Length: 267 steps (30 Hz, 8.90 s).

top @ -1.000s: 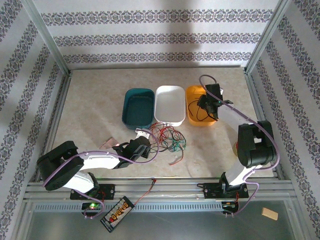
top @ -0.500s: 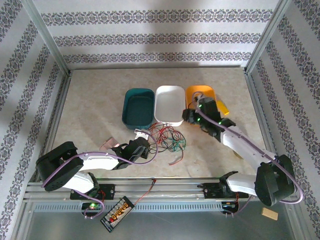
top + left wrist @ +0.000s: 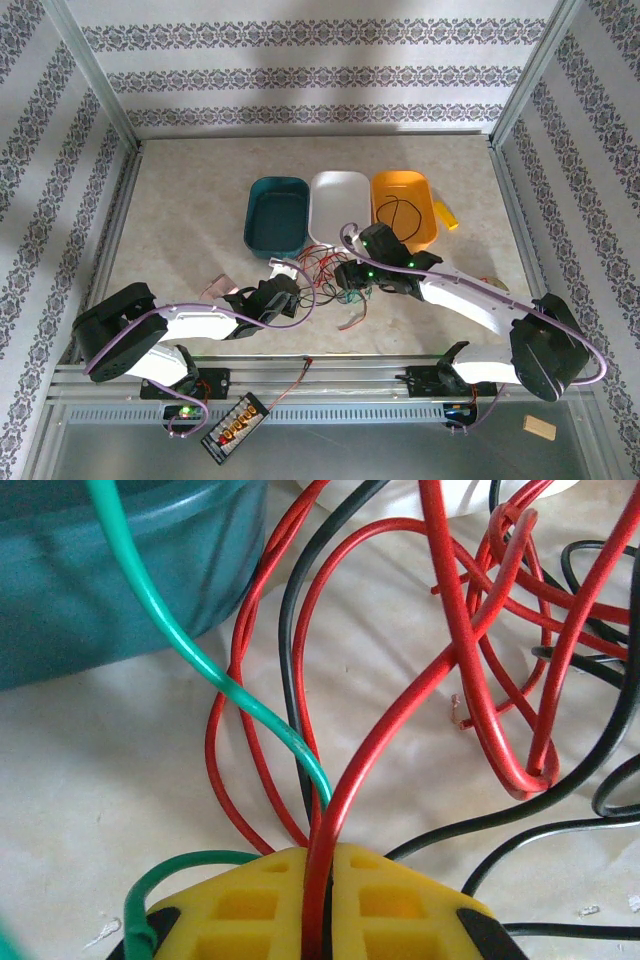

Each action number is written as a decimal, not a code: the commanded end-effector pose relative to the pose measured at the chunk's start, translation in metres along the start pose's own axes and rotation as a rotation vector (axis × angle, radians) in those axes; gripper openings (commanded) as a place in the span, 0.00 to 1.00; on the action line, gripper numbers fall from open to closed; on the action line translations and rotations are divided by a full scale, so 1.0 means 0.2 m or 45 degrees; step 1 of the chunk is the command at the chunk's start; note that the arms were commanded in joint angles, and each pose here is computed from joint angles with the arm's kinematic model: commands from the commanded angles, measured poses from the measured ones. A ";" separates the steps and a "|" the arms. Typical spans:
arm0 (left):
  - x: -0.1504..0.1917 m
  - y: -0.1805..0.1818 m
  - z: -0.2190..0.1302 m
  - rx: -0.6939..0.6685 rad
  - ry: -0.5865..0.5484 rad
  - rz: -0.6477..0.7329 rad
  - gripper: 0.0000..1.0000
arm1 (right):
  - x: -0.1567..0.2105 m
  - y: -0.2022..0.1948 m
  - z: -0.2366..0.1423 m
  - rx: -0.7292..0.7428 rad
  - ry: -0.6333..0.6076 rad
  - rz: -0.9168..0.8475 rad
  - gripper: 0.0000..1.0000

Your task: Untangle the cables

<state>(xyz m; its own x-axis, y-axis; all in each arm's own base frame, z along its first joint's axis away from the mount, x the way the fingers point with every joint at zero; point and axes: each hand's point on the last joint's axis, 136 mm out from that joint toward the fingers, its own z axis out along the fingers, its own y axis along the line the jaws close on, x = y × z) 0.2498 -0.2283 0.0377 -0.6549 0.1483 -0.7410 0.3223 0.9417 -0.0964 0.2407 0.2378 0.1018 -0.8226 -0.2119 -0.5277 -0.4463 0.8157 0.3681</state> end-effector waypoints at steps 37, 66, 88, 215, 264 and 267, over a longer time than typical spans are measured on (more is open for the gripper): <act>-0.20 -0.01 -0.12 0.069 -0.190 -0.091 0.76 | 0.20 0.11 -0.02 -0.198 0.198 -0.075 0.00; -0.27 -0.22 0.16 0.122 -0.132 -0.028 0.01 | -0.29 0.02 -0.61 -0.448 -0.378 0.255 0.00; -0.16 -0.04 0.11 -0.019 -0.097 -0.096 0.00 | -0.68 -0.40 -1.42 0.219 -1.327 0.416 0.00; -0.15 -0.04 0.12 -0.047 -0.073 -0.071 0.00 | -0.52 -0.99 -0.36 0.636 -0.615 0.661 0.44; -0.18 -0.04 0.13 -0.042 -0.110 -0.100 0.00 | -0.10 -0.08 0.08 -0.120 -0.157 0.232 0.29; -0.17 -0.04 0.13 -0.042 -0.110 -0.102 0.00 | -0.09 -0.09 0.10 -0.119 -0.145 0.236 0.28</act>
<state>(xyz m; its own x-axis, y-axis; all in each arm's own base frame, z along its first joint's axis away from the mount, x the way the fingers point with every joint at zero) 0.2825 -0.2539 0.0468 -0.6138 0.0605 -0.7871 0.2736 0.9516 -0.1402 0.2714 0.2300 0.0864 -0.8561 0.0177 -0.5164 -0.2978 0.7998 0.5212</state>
